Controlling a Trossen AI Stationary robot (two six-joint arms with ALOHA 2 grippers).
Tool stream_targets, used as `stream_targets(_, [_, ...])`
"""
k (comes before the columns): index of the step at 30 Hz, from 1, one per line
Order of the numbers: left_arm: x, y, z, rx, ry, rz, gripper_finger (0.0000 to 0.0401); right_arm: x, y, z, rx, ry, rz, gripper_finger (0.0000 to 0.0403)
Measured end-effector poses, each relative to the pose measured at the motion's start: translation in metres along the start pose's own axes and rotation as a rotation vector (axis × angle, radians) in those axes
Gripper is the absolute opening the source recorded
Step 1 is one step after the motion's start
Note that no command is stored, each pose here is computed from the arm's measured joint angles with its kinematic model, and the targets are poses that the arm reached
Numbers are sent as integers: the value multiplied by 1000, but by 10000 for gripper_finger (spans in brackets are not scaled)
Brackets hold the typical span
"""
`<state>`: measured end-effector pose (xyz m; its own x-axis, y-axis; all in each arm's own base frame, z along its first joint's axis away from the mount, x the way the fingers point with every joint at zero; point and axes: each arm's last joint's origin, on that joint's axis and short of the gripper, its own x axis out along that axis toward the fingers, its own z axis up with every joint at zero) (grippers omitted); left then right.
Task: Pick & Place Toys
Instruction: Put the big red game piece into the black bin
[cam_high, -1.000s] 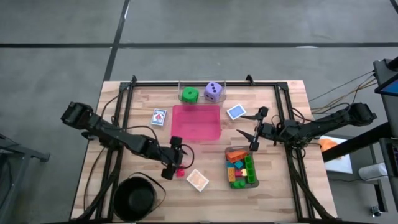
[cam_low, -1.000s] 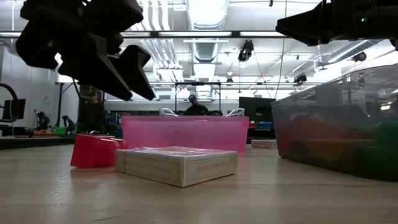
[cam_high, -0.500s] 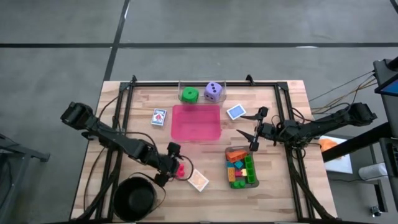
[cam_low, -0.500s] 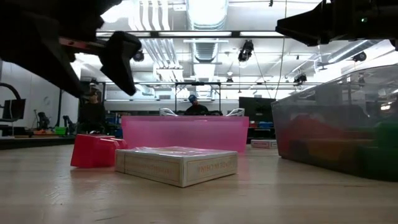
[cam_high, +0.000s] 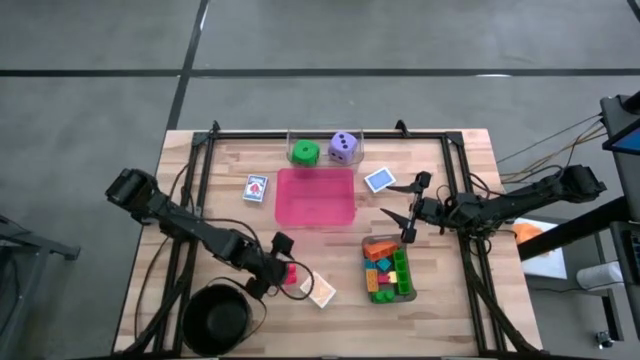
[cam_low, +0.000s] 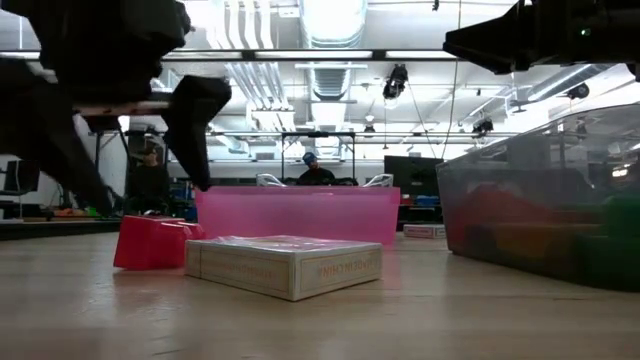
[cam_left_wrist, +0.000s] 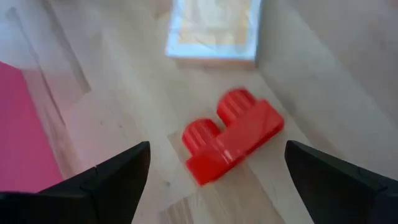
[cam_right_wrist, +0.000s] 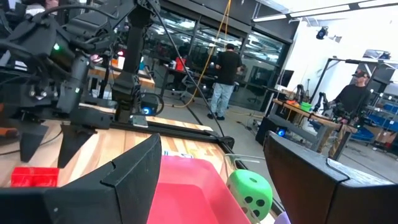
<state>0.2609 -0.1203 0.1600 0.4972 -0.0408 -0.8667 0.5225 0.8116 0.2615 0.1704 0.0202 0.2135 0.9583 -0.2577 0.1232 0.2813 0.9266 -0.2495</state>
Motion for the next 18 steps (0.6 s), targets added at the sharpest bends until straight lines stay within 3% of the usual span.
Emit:
stream_targets(8, [12,-3,-4,78,53,-11,372,0,0,0,0,0,0,282])
stream_targets(18, [25,-2,10,197,83,-26,372,0,0,0,-1,1,0,282])
